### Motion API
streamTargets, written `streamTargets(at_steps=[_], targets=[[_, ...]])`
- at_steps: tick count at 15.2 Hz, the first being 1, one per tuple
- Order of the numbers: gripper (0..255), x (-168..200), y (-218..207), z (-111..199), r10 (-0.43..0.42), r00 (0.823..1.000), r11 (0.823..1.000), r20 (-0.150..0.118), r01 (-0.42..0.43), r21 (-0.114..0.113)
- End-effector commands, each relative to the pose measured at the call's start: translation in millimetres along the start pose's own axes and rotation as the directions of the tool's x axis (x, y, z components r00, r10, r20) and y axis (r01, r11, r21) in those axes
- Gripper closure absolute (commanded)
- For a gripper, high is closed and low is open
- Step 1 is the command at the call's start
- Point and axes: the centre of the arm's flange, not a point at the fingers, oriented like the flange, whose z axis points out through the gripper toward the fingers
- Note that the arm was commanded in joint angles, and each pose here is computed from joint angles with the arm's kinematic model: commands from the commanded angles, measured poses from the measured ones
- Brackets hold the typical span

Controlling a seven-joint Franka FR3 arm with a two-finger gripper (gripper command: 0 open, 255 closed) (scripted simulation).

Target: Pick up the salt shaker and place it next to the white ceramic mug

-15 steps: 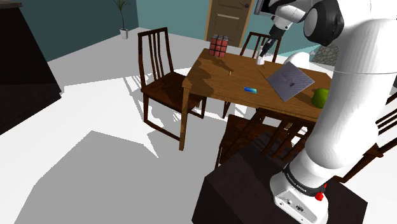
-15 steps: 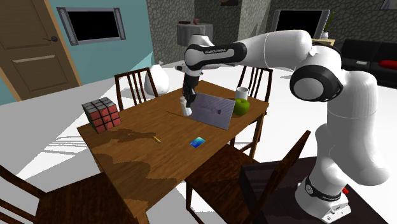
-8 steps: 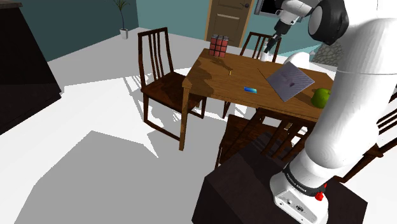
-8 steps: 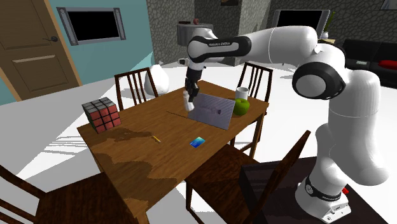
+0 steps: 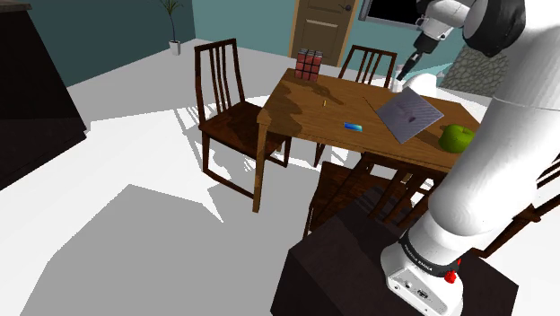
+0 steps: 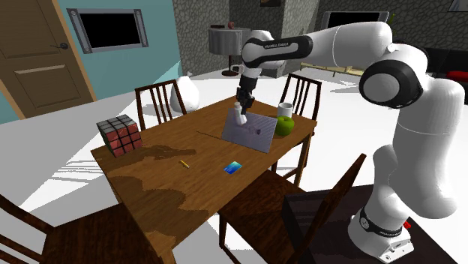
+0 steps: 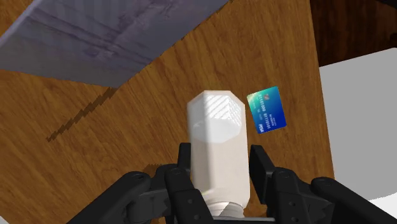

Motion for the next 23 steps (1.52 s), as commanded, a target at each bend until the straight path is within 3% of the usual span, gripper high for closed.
streamTargets(at_steps=[1,23], targets=[[255,-28,5,-3,-0.001,1.000,1.000,0.000,0.001,0.000],[255,-308,52,-64,-0.001,1.000,1.000,0.000,0.001,0.000]])
